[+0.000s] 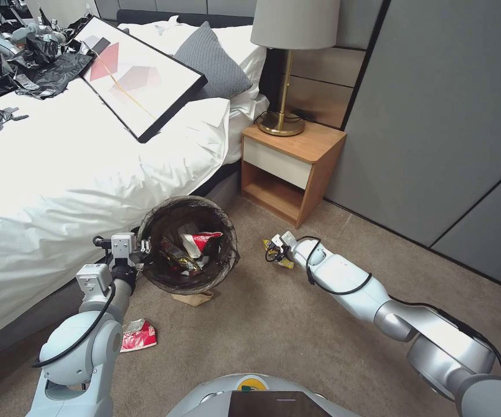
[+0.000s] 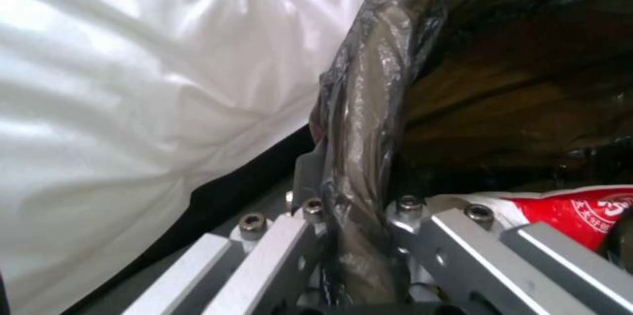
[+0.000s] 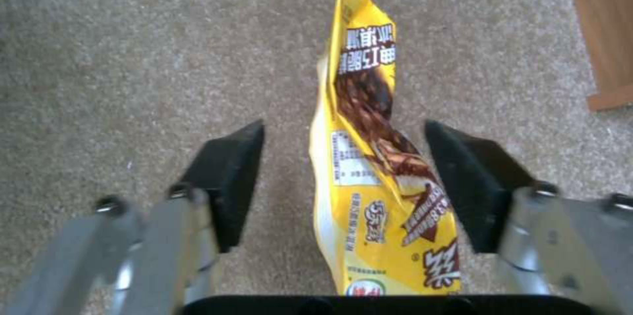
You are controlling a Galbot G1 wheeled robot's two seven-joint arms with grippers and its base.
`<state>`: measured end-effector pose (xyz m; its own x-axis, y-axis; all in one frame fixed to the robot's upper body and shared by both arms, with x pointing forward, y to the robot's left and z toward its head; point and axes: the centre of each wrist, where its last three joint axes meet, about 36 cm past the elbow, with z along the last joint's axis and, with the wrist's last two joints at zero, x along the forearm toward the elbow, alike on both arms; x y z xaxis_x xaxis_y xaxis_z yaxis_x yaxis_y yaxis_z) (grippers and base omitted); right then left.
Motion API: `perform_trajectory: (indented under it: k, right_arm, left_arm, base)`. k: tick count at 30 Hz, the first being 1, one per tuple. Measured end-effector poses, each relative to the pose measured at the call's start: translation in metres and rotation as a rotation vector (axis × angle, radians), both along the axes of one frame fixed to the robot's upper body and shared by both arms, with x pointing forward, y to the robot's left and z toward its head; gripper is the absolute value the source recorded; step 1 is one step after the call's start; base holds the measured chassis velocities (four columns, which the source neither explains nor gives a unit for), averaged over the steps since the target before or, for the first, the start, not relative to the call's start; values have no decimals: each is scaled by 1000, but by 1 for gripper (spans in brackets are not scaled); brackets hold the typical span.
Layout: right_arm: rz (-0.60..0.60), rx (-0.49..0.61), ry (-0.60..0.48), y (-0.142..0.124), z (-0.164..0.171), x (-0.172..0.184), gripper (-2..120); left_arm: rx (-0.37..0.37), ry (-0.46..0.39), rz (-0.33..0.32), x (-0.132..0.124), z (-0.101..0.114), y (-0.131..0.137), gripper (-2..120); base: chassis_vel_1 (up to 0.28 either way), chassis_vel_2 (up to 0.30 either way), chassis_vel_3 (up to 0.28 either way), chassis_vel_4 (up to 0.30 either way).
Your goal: Pick up the trash bin, then pick up the garbage from the floor and place it into the trash bin.
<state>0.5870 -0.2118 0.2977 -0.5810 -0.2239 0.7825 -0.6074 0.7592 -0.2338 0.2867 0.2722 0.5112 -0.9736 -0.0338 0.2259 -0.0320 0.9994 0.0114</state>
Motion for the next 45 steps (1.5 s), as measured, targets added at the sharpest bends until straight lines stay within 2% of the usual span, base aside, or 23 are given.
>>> perform_trajectory:
  k: [2,3,6,7,9,28,45]
  right_arm:
    - [-1,0,-1,0,0,-1,77]
    - [-1,0,-1,0,0,-1,77]
    - [-2,-1,0,0,1,0,91]
    - [-2,-1,0,0,1,0,91]
    - [-3,-1,-4,2,2,3,98]
    - [-4,-22,-10,28,-4,32,100]
    - [-25,-70,-1,22,-28,39,100]
  left_arm:
    - [1,0,0,0,0,0,0]
    - [1,0,0,0,0,0,0]
    - [0,0,0,0,0,0,0]
    - [0,0,0,0,0,0,0]
    - [-1,-1,-1,0,0,0,0]
    - [-1,2,-4,1,-1,-1,0]
    - [1,1,-6,1,-1,0,0]
  base:
    - [0,0,0,0]
    - [0,0,0,0]
    - [0,0,0,0]
    - [0,0,0,0]
    - [0,0,0,0]
    - [0,0,0,0]
    - [0,0,0,0]
